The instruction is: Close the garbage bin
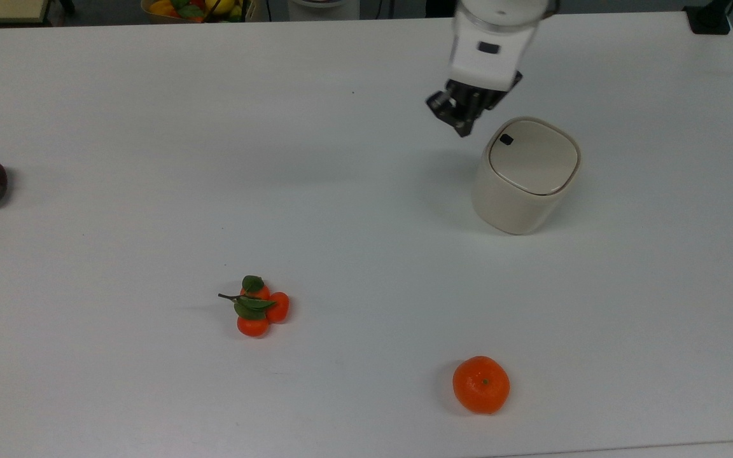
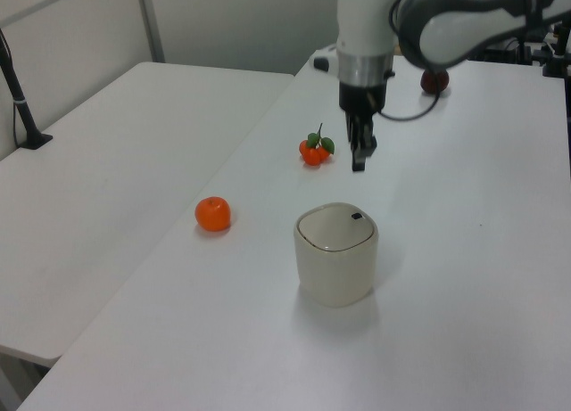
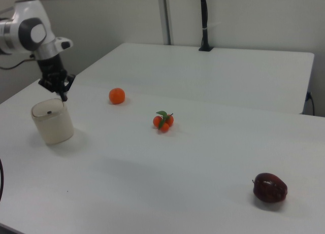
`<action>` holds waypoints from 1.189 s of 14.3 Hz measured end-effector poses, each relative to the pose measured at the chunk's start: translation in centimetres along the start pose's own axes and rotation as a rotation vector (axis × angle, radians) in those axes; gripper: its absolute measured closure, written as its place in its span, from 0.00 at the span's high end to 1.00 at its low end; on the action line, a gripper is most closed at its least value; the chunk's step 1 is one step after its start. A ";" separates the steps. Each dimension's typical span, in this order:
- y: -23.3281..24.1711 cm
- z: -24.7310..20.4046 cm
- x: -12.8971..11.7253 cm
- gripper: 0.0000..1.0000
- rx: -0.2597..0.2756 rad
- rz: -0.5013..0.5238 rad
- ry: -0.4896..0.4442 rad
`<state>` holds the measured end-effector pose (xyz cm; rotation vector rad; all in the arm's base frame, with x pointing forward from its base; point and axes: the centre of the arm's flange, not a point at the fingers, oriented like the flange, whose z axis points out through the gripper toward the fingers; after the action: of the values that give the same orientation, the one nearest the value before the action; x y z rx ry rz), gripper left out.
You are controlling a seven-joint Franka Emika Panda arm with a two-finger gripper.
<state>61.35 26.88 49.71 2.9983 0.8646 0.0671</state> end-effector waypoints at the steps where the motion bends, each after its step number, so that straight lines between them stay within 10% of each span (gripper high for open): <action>1: 1.8 -1.1 -0.7 0.01 0.000 0.041 -0.004; 9: 17.9 -8.0 -10.4 0.01 0.003 0.336 -0.060; 17: 21.4 -10.7 -15.2 0.09 -0.014 0.429 -0.115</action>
<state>59.38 0.79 60.55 3.0782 0.2012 -0.0912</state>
